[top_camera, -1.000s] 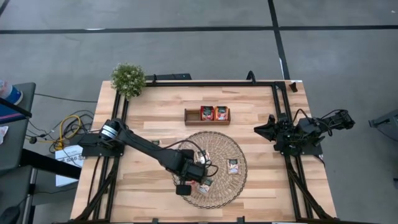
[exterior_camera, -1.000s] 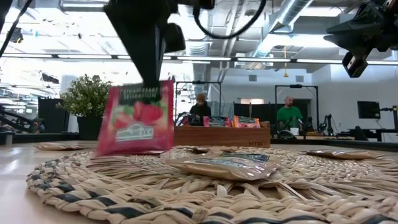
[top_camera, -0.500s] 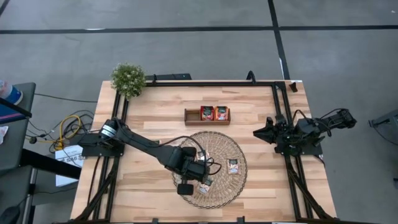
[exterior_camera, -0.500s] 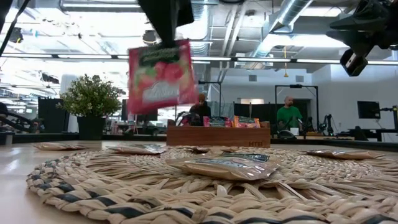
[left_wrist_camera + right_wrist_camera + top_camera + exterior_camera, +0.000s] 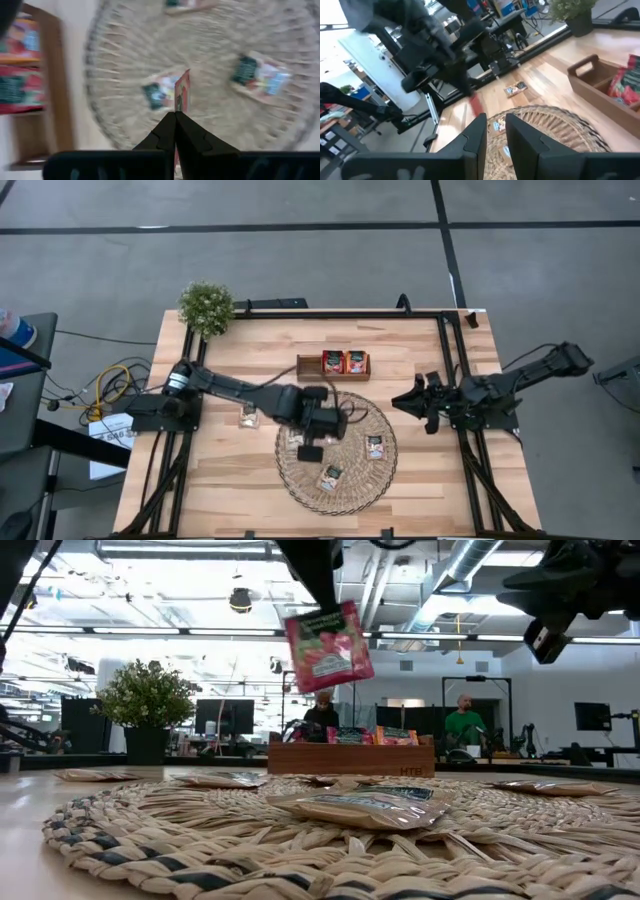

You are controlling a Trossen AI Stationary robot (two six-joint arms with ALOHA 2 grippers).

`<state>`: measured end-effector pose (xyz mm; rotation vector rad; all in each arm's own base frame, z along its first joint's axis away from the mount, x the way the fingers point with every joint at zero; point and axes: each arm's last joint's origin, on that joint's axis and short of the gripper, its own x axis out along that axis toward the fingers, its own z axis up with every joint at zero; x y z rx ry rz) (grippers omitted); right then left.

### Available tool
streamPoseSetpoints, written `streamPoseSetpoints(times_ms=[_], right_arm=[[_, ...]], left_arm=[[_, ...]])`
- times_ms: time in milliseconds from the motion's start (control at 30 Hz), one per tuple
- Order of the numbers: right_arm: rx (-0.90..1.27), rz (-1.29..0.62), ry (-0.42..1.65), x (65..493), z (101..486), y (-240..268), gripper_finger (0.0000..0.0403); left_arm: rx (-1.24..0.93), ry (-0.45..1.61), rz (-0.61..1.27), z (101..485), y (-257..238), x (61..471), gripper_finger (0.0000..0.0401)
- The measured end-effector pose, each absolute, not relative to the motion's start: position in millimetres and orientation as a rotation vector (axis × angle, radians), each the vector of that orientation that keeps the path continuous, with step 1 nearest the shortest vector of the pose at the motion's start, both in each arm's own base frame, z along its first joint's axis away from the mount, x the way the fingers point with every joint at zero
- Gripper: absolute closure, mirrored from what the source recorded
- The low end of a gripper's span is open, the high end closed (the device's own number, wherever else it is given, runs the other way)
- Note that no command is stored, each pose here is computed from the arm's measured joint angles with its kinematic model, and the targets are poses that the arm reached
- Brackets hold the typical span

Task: Pick & Place Tea
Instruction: Put the red tea bag in the middle of the wooden organizer

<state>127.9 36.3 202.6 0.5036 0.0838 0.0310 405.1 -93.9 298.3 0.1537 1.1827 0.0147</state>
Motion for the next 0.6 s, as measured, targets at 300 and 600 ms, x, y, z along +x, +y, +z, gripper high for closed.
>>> streamPoseSetpoints(times_ms=[300,600], right_arm=[[0.486,-0.016,0.123,141,195,36,0.0339],[0.49,-0.063,0.135,152,190,24,0.0338]], left_arm=[[0.244,1.189,0.071,300,-35,415,0.0401],[0.297,1.137,0.089,302,3,423,0.0401]])
